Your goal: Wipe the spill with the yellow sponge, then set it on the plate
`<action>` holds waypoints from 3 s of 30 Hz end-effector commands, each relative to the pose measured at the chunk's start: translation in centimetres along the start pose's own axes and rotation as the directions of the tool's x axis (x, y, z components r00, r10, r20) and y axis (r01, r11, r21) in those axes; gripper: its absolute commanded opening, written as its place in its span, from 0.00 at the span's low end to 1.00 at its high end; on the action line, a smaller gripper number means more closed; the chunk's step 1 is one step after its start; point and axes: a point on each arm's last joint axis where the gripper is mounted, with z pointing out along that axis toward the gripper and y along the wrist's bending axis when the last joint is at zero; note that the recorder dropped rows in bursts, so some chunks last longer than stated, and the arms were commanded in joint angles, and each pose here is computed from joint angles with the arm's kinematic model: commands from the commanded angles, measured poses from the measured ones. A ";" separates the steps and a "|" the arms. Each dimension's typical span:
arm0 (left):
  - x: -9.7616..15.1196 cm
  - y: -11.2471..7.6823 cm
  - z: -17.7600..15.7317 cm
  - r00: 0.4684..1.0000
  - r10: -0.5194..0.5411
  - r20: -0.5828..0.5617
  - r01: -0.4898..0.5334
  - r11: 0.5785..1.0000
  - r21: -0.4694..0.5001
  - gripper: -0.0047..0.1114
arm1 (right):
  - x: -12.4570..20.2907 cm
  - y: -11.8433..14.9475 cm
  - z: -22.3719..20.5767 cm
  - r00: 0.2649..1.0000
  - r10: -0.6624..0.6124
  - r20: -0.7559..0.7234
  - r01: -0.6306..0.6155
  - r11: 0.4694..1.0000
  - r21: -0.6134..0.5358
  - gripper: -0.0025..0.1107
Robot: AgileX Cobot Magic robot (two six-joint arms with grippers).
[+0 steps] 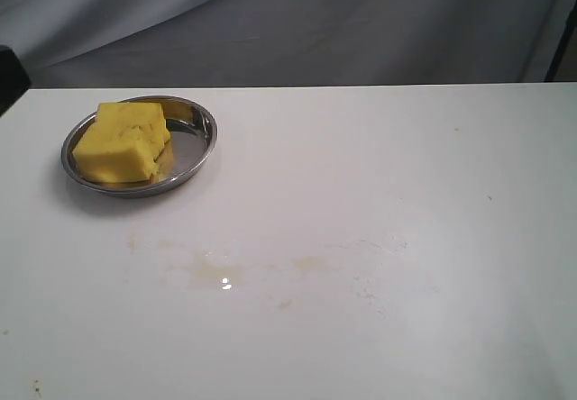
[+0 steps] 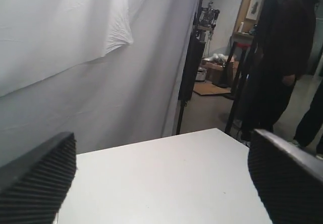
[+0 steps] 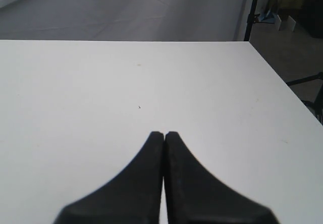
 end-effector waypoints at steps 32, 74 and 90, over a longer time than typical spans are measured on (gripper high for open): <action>2.2 -4.4 -3.2 0.986 0.166 -0.016 -0.146 0.907 0.394 0.04 | 0.1 0.0 0.0 1.000 -0.006 0.005 0.006 1.000 -0.002 0.02; 3.4 -1.0 -9.4 0.937 0.024 0.348 0.036 0.986 -0.165 0.04 | 0.1 0.0 0.0 1.000 -0.006 0.005 0.006 1.000 -0.002 0.02; 3.0 -1.4 -9.5 0.914 -0.041 0.405 0.088 0.991 -0.100 0.04 | 0.1 0.0 0.0 1.000 -0.006 0.005 0.006 1.000 -0.002 0.02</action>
